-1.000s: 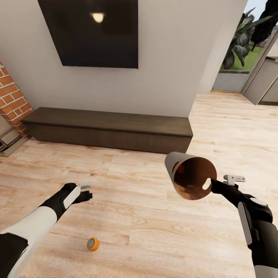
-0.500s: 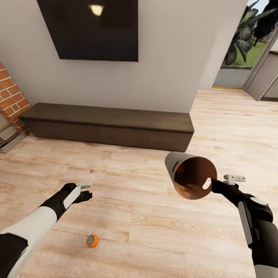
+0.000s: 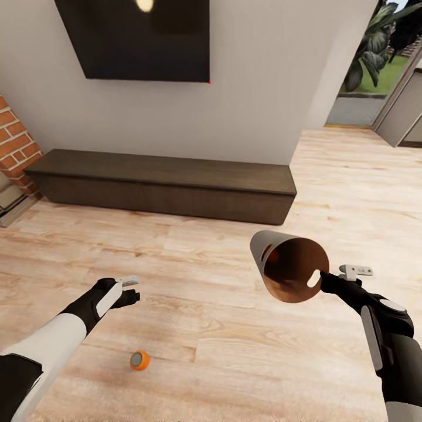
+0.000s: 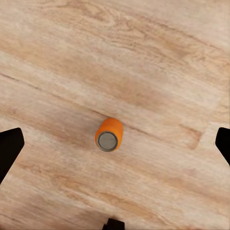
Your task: Put the three can of soda from the living room inside the tash can in the kitchen.
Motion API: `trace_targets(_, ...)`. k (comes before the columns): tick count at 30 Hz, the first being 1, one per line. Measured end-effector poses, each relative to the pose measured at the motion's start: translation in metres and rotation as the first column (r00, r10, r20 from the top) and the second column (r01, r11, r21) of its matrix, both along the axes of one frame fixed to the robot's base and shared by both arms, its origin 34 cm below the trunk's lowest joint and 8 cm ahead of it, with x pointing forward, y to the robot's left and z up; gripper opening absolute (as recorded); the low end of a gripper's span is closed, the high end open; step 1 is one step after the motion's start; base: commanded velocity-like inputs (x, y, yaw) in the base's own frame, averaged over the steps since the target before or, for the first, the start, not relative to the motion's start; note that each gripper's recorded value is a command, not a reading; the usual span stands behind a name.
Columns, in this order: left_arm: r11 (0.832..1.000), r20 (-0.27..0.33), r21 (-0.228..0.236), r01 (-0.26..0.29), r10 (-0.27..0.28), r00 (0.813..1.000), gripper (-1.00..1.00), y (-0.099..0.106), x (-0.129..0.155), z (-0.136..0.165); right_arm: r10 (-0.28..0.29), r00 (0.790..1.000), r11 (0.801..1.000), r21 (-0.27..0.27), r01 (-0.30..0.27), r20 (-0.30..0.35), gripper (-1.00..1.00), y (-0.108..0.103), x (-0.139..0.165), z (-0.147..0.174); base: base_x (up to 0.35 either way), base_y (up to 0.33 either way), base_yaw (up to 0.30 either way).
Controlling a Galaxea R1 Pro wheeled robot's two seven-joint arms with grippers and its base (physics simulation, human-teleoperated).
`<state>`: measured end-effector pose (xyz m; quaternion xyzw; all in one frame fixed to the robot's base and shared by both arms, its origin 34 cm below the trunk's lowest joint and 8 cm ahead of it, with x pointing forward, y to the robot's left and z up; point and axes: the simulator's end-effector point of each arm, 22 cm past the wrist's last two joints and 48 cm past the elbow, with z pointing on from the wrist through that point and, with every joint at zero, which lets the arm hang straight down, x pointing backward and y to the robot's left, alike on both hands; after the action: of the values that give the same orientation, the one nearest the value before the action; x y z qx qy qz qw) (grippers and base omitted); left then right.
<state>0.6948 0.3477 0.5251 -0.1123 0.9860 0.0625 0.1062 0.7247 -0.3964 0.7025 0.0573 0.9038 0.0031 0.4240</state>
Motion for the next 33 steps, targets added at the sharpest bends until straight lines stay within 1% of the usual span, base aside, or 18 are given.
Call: trace_targets(33, 1.000, -0.048, 0.000, 0.000, 0.000, 0.999, 1.00, 0.000, -0.020, -0.088, 0.002, 0.999, 1.000, 0.010, -0.001, -0.050, -1.00, 0.005, -0.011, -0.091, 0.000, 0.000, 0.000)
